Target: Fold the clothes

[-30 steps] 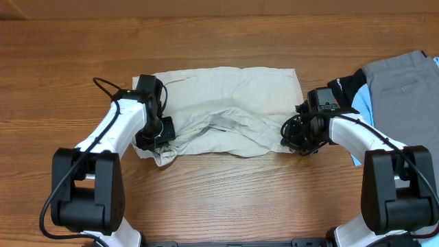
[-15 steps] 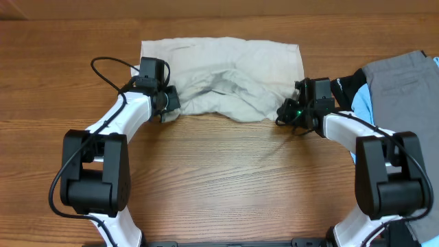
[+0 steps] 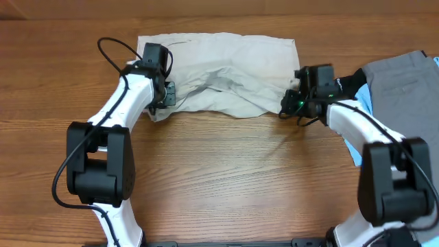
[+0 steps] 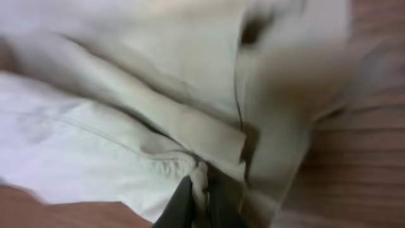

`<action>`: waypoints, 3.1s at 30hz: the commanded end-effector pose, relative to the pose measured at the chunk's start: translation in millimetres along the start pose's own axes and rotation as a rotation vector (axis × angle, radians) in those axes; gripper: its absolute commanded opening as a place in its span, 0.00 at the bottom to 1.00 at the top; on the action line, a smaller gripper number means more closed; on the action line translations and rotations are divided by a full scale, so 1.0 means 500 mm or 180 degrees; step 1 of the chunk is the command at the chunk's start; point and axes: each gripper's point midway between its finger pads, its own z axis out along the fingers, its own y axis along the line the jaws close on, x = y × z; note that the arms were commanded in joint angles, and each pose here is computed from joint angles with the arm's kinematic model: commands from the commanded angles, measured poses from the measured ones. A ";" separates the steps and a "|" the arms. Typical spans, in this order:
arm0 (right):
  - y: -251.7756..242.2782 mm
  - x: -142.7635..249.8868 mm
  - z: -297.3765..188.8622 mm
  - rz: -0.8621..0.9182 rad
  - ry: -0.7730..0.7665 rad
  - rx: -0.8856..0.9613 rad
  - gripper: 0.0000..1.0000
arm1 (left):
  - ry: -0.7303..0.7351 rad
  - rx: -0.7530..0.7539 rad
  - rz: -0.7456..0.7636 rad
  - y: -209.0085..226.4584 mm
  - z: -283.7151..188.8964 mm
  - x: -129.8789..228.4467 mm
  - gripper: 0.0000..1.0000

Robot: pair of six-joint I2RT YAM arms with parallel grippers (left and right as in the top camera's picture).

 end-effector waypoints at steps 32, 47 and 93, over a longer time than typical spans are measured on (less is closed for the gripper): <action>-0.050 0.252 -0.232 0.0187 0.1486 0.0781 0.06 | 0.1574 -0.0618 -0.0667 0.104 -0.175 0.322 0.11; 0.014 0.244 -0.270 0.0308 0.1622 0.0400 0.62 | 0.1585 0.0035 -0.0411 0.043 -0.245 0.290 0.56; 0.005 0.265 -0.218 0.0721 0.1558 0.0388 0.08 | 0.1798 0.0465 -0.0119 -0.052 -0.151 0.382 0.20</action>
